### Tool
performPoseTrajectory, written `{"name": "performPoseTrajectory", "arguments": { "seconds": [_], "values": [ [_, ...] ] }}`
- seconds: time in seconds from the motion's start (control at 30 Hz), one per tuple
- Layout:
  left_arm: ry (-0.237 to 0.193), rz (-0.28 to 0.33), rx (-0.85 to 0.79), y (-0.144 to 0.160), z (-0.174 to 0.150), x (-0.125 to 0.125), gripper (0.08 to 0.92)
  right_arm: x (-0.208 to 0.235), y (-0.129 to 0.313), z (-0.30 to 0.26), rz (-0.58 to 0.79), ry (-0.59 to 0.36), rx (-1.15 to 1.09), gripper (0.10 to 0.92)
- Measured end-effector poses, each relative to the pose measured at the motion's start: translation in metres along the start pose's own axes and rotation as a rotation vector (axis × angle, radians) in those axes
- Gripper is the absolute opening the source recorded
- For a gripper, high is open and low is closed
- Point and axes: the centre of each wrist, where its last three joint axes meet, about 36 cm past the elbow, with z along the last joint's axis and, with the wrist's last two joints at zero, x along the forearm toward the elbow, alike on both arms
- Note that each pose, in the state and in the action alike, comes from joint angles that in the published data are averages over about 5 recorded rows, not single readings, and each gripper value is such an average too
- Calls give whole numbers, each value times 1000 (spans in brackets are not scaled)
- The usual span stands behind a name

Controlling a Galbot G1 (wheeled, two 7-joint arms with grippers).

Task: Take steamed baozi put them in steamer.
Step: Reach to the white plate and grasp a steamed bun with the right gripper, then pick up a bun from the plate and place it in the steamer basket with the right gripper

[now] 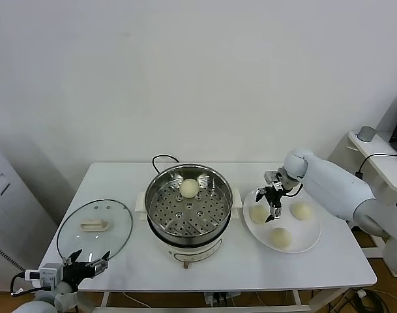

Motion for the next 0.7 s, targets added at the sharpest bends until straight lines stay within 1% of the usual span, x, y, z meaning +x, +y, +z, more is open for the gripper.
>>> {"name": "performPoseTrajectory", "arguments": {
  "seconds": [0.1,0.2,0.33,0.43,0.57,0.7],
  "values": [
    [0,-2,0,0,0,0,823,-5,0,-1,0,1,0,602],
    [0,-4,1,0,0,0,823,-9,1,-1,-1,-2,-1,532],
    [2,-7,2,1,1,1,823,-10,1,-1,-5,-5,-1,476],
    [2,-8,2,1,1,1,823,-9,0,-1,-9,-5,0,447],
    [0,-12,3,1,0,2,823,-2,-1,0,-12,-6,-2,444],
    [3,-14,3,1,0,2,823,21,-6,0,-9,-5,-6,449]
  ]
}}
